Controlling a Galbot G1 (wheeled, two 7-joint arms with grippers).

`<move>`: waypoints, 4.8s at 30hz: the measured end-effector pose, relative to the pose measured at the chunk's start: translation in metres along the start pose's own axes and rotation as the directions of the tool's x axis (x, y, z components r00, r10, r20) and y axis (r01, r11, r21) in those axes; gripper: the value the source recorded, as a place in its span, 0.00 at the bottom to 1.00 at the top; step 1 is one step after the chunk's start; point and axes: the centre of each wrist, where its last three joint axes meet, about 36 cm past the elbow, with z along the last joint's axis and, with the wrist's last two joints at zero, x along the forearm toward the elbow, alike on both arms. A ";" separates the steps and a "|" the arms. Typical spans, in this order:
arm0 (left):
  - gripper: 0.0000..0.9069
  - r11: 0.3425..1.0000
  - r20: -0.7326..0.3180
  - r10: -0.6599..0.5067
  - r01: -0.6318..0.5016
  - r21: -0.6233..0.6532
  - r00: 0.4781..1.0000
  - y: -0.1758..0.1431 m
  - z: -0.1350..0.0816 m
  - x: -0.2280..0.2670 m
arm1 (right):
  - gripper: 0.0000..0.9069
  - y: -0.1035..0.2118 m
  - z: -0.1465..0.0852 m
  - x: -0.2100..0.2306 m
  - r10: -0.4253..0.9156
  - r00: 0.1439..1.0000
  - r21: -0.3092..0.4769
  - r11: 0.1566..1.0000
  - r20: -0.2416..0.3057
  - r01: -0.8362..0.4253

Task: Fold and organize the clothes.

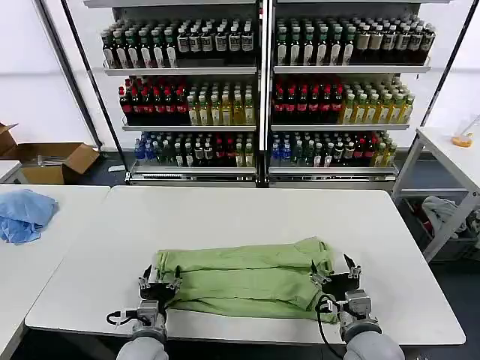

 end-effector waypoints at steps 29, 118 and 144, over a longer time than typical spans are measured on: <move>0.02 0.995 0.028 -0.072 0.070 0.073 0.997 0.045 -0.019 -0.014 | 1.00 -0.001 -0.005 0.011 0.018 1.000 -0.014 1.000 0.017 -0.017; 1.00 0.935 0.030 0.248 -0.247 0.254 0.968 0.029 -0.040 -0.011 | 1.00 -0.018 -0.009 -0.012 0.038 0.998 0.002 0.999 0.053 -0.038; 0.02 0.718 -0.015 0.452 -0.354 0.599 0.892 0.028 -0.029 -0.029 | 1.00 -0.017 -0.011 -0.011 0.044 0.998 -0.002 0.999 0.053 -0.044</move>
